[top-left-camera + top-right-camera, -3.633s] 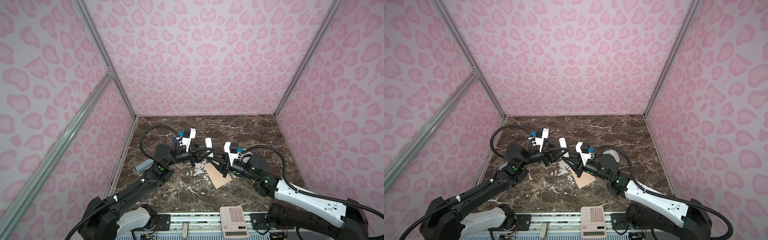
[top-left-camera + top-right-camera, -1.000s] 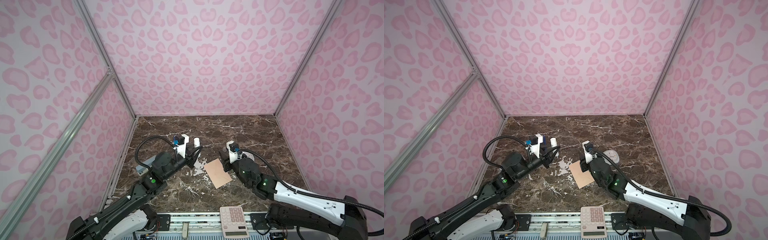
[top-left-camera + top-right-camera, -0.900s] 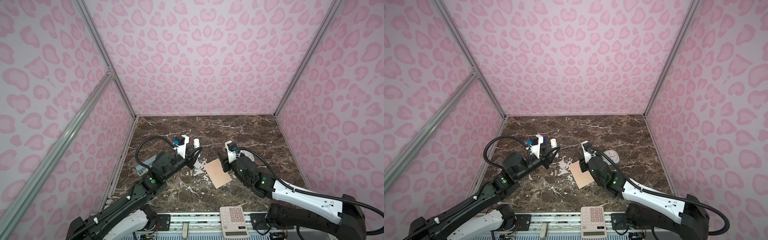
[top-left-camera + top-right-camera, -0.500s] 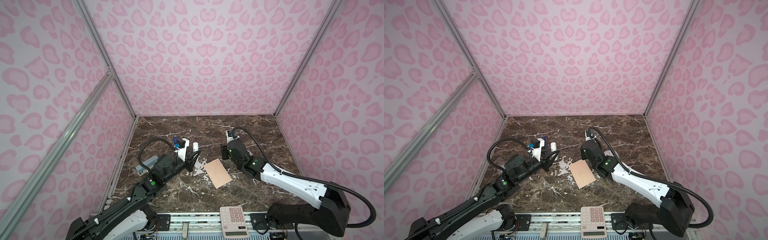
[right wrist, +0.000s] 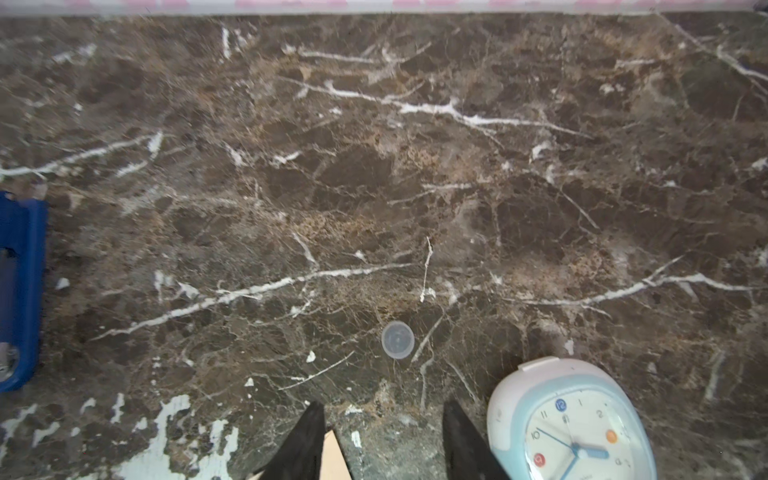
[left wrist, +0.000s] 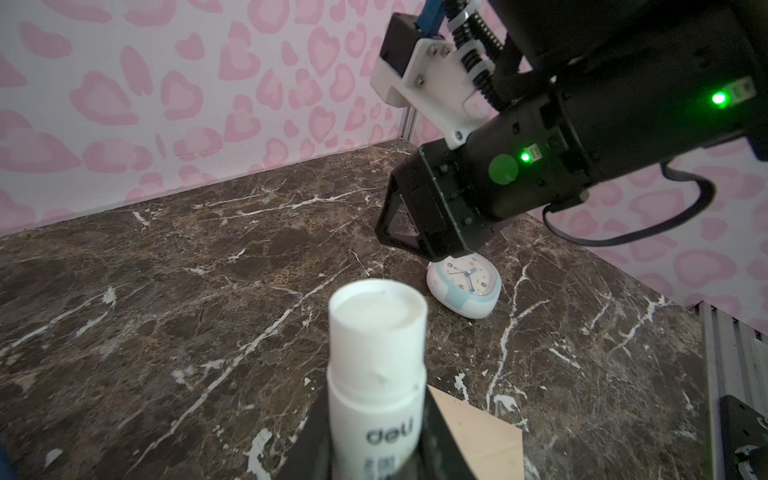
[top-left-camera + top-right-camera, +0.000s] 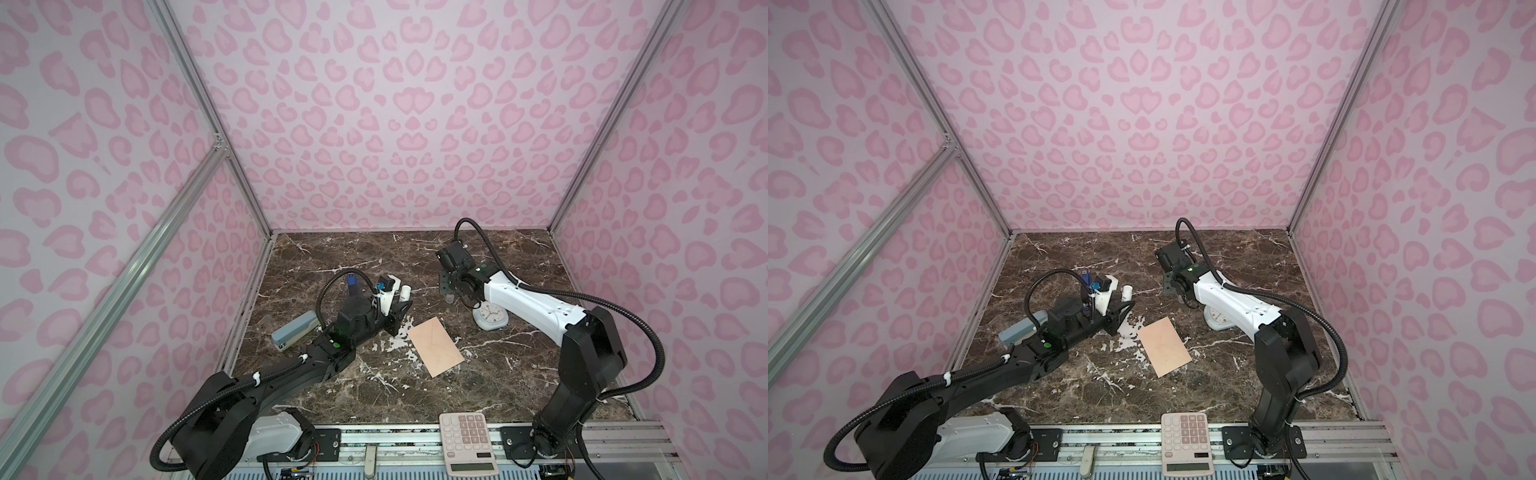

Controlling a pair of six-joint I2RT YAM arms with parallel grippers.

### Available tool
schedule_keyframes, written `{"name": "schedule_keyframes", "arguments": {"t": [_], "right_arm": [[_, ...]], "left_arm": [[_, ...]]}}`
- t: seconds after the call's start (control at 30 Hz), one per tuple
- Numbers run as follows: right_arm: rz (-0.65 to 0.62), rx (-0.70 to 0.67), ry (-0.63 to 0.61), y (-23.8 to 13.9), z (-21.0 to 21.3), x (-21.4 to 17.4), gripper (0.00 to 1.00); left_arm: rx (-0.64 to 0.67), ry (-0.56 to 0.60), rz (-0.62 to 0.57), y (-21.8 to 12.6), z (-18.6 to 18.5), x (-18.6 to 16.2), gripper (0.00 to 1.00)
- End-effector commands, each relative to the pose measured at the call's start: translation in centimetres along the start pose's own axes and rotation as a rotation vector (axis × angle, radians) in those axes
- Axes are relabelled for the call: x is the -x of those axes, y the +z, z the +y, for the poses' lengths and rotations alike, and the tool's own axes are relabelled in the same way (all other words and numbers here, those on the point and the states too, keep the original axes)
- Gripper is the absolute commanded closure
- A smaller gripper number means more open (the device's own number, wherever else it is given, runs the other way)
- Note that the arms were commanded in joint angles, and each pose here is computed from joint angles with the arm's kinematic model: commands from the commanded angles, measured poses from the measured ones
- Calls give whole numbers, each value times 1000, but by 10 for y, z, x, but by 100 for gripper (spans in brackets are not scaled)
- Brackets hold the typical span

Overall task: Place the letter into the envelope and seal it
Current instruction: 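Move the right gripper over the clear glue-stick cap beside the alarm clock, then lower the right gripper and close it on the clear cap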

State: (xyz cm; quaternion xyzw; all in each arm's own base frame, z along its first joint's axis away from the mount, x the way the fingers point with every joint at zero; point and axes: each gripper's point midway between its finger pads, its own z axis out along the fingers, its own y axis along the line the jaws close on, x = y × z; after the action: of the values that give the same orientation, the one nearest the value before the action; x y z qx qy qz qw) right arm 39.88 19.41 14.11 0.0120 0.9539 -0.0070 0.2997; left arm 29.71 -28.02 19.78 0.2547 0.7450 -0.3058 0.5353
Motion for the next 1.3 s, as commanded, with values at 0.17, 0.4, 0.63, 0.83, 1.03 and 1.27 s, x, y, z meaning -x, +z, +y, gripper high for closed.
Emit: {"name": "schedule_keyframes", "arguments": {"t": [0.17,0.4,0.63,0.83,1.03,1.27], "right_arm": [[171,-31,48,27,-16,-12,51],[261,-17,70,49,-19,-15,51],[315,-23,63,65,-14,-20,51],[366,-44,58,79,-12,-28,51],[403,-56,55,89,-10,-35,54],[421,-79,53,93,-13,-40,54]], "left_arm": [[-40,35,-51,16,-4,7,95],[-27,57,-27,24,0,2,92],[-26,70,-13,31,1,-3,93],[-26,70,-2,34,2,-9,94],[-21,81,13,35,4,-15,94],[-22,76,22,37,6,-23,94]]}}
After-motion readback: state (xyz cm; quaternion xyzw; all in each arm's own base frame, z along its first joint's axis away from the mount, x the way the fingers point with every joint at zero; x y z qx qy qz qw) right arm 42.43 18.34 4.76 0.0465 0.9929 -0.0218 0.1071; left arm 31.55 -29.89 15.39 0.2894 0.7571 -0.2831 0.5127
